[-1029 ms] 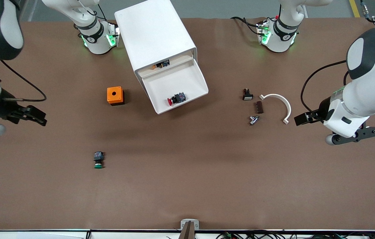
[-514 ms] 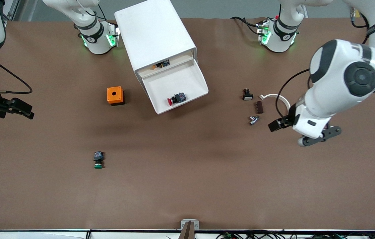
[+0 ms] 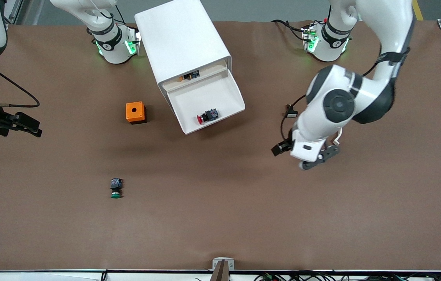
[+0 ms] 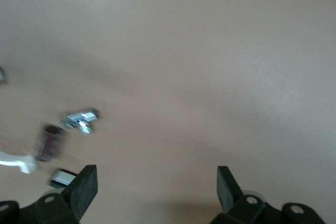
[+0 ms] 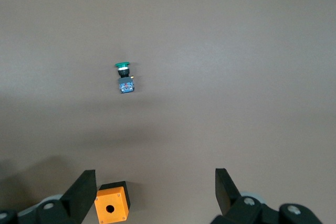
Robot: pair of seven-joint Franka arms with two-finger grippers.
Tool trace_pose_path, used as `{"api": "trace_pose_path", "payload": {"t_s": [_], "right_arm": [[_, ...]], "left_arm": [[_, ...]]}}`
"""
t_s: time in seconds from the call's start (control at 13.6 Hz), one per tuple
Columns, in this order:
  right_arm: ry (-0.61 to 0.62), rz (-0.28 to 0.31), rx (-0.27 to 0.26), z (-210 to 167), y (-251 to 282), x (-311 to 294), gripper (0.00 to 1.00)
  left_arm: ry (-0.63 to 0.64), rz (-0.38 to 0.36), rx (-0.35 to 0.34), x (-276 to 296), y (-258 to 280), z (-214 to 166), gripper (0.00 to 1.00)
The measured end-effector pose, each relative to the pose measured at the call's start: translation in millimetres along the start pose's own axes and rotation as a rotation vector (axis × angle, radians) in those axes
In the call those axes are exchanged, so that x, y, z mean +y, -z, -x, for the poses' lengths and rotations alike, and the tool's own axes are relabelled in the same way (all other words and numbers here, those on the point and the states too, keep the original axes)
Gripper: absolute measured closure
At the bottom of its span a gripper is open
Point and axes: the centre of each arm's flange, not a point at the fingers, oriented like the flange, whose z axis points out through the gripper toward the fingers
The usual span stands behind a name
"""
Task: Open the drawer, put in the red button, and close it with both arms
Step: 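Push the drawer shut into the cabinet with the left gripper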
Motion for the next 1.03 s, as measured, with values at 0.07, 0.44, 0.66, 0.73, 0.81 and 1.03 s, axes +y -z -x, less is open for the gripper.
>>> {"api": "trace_pose_path", "payload": {"t_s": [0.07, 0.44, 0.66, 0.73, 0.81, 1.03], "right_arm": [[0.000, 0.000, -0.006, 1, -1, 0, 0.00], [0.008, 0.000, -0.013, 1, -1, 0, 0.00], [0.020, 0.000, -0.014, 2, -1, 0, 0.00], [0.019, 0.000, -0.013, 2, 0, 1, 0.00], [0.016, 0.000, -0.012, 3, 2, 2, 0.00], [0.014, 0.000, -0.015, 8, 9, 4, 0.00]], "left_arm": [[0.013, -0.010, -0.010, 13, -15, 18, 0.00], [-0.017, -0.060, -0.037, 60, -57, 108, 0.00], [-0.050, -0.082, -0.045, 78, -78, 156, 0.00], [-0.050, -0.081, -0.044, 83, -84, 168, 0.00], [-0.051, -0.082, -0.044, 87, -88, 179, 0.00], [-0.043, -0.077, -0.062, 95, -94, 205, 0.00]]}}
